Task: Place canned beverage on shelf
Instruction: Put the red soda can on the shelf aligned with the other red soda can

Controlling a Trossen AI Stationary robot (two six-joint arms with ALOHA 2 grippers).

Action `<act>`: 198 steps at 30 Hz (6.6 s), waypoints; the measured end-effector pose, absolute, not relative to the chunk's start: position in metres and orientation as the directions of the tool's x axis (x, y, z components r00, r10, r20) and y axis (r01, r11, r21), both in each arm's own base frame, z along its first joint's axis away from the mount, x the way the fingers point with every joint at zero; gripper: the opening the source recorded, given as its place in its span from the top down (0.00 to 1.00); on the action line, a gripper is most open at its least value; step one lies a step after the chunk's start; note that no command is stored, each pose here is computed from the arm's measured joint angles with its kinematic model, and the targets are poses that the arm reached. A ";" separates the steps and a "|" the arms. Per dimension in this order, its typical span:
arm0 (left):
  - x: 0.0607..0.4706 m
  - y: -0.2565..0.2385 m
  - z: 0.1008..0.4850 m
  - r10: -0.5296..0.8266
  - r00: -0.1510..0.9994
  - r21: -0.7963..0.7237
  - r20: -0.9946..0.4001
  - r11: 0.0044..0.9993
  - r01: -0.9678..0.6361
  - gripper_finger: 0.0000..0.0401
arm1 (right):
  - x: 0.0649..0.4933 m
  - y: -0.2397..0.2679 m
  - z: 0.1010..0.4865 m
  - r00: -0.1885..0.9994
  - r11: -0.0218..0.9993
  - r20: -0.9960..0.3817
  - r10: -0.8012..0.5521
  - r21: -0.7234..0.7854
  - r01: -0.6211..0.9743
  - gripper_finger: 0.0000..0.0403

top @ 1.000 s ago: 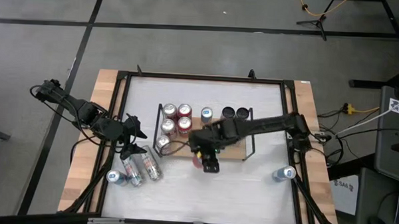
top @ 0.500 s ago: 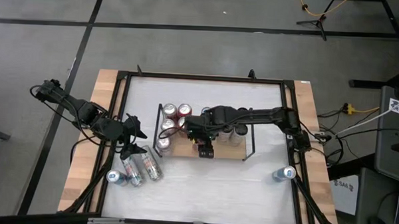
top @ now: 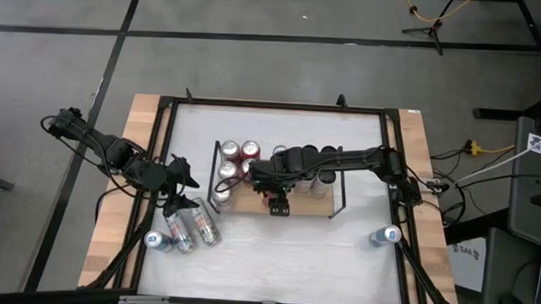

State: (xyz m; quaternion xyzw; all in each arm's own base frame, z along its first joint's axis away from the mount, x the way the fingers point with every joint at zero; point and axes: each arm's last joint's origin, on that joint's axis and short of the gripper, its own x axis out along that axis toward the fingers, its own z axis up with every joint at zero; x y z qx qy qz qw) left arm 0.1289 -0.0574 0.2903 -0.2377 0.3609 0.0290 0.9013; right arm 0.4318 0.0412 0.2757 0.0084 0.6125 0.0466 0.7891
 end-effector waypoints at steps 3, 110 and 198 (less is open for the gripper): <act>0.129 -0.057 0.290 -0.119 0.738 -0.408 -0.664 0.885 -0.224 0.16 | 0.432 0.041 0.276 0.251 0.995 -0.964 0.084 0.071 -0.063 0.24; 0.130 -0.052 0.292 0.074 0.782 -0.290 -0.619 0.904 -0.315 0.16 | 0.273 0.053 0.414 0.529 0.982 -0.828 -0.184 -0.131 0.135 0.05; 0.130 -0.051 0.292 0.100 0.782 -0.275 -0.615 0.902 -0.332 0.16 | 0.354 0.104 0.249 0.590 0.993 -0.807 -0.016 0.054 0.102 0.05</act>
